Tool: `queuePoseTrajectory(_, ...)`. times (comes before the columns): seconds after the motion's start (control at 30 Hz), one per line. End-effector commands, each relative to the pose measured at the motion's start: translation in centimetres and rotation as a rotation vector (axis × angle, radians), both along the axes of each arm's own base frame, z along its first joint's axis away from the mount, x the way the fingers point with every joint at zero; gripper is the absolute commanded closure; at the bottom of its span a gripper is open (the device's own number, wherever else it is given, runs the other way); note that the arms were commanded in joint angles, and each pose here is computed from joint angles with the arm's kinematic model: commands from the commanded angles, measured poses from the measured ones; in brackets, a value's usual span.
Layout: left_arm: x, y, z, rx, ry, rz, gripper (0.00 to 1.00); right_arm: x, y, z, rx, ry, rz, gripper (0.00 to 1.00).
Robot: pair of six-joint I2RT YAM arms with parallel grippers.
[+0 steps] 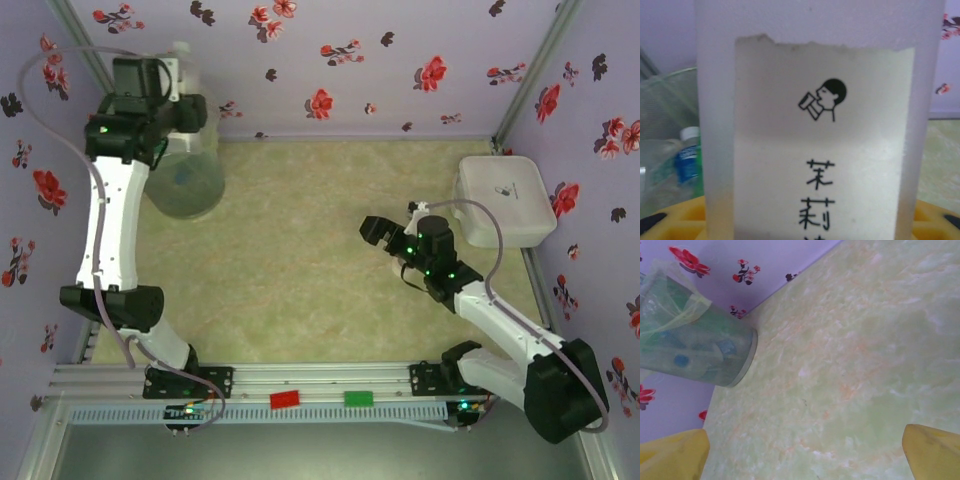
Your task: Put the plastic bottles in the bin
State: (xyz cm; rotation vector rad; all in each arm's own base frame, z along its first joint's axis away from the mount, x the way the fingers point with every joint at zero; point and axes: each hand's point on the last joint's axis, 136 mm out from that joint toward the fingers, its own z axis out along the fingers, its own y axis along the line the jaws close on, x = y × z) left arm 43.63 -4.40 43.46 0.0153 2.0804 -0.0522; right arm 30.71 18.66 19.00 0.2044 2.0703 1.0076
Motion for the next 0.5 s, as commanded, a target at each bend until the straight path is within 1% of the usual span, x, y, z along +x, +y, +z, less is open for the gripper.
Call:
queuePoseTrajectory(0.0,-1.1,2.8,1.4,0.018,-0.011,0.041,0.55,0.9,1.5,4.1,0.062,-0.097,0.059,0.0)
queuePoseTrajectory(0.13,-0.6,6.8,1.7,-0.05,-0.034,0.129,0.56,1.2,2.5,5.8,0.091,-0.125,0.091,0.0)
queuePoseTrajectory(0.3,1.1,11.3,-0.4,-0.118,0.0,0.219,0.57,1.0,3.7,6.9,0.104,-0.144,0.122,0.0)
queuePoseTrajectory(0.37,1.9,12.7,-1.2,-0.171,0.008,0.24,0.58,0.8,4.2,6.9,0.095,-0.145,0.138,0.0)
queuePoseTrajectory(0.47,3.2,13.6,-2.3,-0.234,0.02,0.248,0.58,0.6,4.6,6.4,0.067,-0.136,0.148,0.0)
